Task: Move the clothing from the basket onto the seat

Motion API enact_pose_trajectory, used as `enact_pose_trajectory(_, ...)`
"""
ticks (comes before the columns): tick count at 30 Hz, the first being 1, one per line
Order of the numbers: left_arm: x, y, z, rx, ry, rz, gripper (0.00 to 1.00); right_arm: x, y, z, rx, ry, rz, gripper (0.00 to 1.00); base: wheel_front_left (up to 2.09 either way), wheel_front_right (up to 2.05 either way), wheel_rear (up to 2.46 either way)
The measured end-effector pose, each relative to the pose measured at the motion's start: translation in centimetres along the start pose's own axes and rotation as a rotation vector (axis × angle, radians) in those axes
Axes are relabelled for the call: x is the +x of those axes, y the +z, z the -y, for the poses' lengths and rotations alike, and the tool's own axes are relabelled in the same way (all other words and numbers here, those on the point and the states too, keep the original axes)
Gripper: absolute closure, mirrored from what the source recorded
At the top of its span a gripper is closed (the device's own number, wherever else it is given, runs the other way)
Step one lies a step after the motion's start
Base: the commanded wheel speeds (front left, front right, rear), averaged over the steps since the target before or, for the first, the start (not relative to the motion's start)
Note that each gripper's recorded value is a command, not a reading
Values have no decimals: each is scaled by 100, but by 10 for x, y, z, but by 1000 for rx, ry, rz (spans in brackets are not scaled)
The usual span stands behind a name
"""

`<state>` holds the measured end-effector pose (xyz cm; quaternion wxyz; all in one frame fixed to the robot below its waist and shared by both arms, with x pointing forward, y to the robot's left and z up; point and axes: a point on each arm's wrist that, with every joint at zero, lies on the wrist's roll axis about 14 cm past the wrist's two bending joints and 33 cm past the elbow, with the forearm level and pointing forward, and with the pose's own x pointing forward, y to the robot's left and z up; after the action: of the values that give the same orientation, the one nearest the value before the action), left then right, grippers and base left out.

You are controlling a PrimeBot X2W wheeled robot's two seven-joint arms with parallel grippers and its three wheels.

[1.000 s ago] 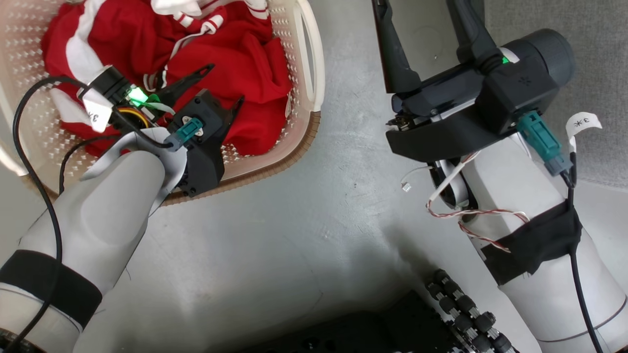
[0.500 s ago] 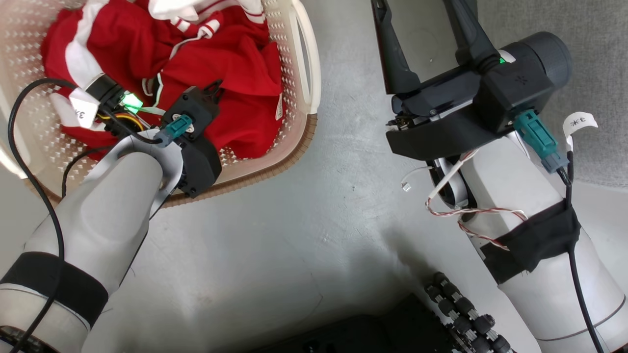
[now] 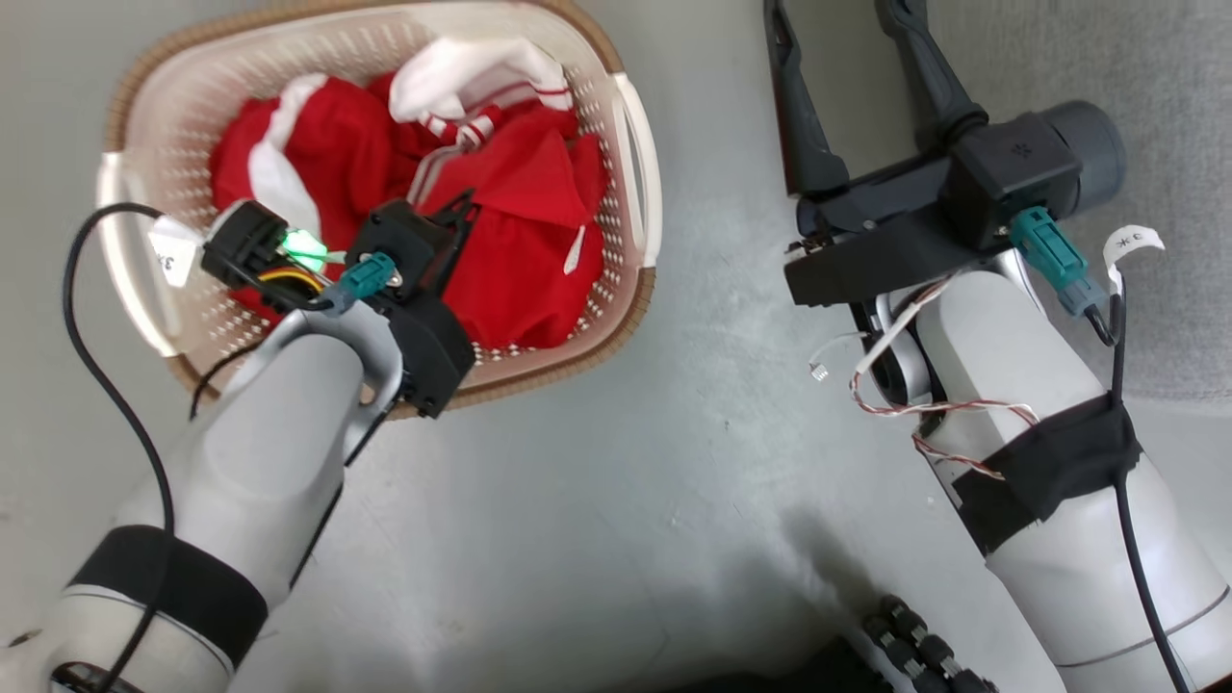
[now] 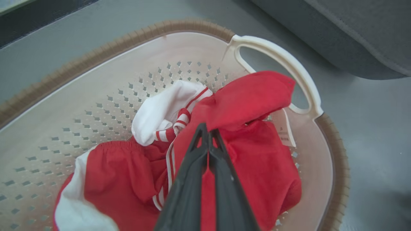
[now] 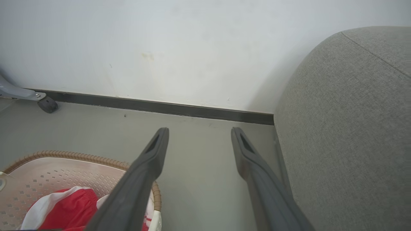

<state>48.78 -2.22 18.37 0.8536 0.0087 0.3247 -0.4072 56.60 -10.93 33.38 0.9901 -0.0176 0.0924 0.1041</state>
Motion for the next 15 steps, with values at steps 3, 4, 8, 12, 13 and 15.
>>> enact_pose_trajectory(3,-9,16,1,-25,23,28,100,-5,8,2,-2,-7,3,0,0,0,0)
enact_pose_trajectory(4,-13,20,0,-34,33,36,100,-6,10,2,-4,-9,5,0,0,0,0)
enact_pose_trajectory(8,-28,39,-1,-47,65,70,100,-13,22,4,-2,-13,13,0,0,0,0)
enact_pose_trajectory(12,-47,57,-1,-92,101,115,100,-20,32,4,3,-11,20,0,0,0,0)
enact_pose_trajectory(13,-52,61,-1,-101,110,127,100,-22,34,2,5,-7,20,0,0,0,0)
enact_pose_trajectory(15,-62,70,-3,-125,134,154,100,-26,39,-1,15,0,21,0,0,0,0)
